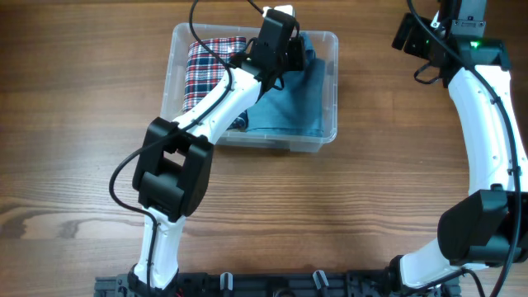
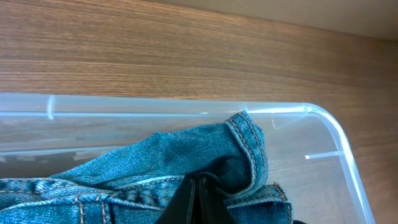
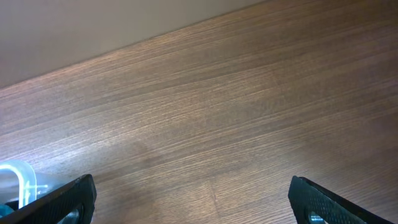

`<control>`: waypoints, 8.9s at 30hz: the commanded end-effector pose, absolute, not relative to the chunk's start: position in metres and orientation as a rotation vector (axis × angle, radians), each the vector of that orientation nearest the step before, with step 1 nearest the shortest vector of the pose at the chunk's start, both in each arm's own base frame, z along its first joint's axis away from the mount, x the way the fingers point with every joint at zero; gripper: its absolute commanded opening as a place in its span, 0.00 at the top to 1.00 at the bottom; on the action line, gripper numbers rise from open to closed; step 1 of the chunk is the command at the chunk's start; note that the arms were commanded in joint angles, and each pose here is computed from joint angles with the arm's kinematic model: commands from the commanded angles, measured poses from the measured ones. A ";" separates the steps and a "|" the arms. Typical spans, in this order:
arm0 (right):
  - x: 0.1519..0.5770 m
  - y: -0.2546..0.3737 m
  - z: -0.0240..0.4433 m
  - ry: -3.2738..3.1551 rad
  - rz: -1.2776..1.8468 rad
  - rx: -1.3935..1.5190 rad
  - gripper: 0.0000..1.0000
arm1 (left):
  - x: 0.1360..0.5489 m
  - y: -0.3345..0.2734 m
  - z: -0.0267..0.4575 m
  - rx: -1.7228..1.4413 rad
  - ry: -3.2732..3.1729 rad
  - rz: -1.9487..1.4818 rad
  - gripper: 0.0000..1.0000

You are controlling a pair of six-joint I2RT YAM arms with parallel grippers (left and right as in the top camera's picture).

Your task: Pack container

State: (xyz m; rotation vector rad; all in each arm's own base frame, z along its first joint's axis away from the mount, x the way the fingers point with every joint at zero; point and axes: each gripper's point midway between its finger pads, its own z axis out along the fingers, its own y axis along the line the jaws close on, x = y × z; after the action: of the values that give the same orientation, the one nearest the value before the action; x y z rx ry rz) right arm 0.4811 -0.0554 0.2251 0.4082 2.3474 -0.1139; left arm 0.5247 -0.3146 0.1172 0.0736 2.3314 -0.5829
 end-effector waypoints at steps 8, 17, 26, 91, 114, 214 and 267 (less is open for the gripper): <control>0.482 -0.055 0.216 2.364 -0.105 0.427 0.00 | 0.507 -0.353 0.126 0.195 2.285 -0.702 0.73; 0.482 -0.055 0.216 2.364 -0.105 0.426 0.00 | 0.501 -0.343 0.205 0.186 2.167 -0.744 0.41; 0.482 -0.055 0.216 2.364 -0.105 0.427 0.00 | 0.468 -0.332 0.290 0.229 2.073 -0.831 0.11; 0.482 -0.055 0.216 2.364 -0.105 0.427 0.00 | 0.229 -0.043 0.282 -0.184 1.561 -0.553 0.00; 0.482 -0.055 0.216 2.364 -0.105 0.426 0.00 | 0.227 -0.025 0.269 -0.177 1.225 -0.496 0.00; 0.208 -0.054 0.479 1.580 -0.073 0.418 0.00 | 0.245 -0.021 0.159 -0.076 1.641 -0.255 0.00; 0.246 0.019 0.177 1.553 0.032 -0.152 0.00 | 0.245 -0.021 0.159 -0.076 1.641 -0.255 0.00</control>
State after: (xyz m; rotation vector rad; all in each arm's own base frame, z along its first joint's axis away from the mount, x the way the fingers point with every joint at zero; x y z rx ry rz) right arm 0.2466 0.0172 0.1743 -0.1273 1.5709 0.0359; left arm 0.2457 -0.0195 0.1596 -0.1014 1.6399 -0.2601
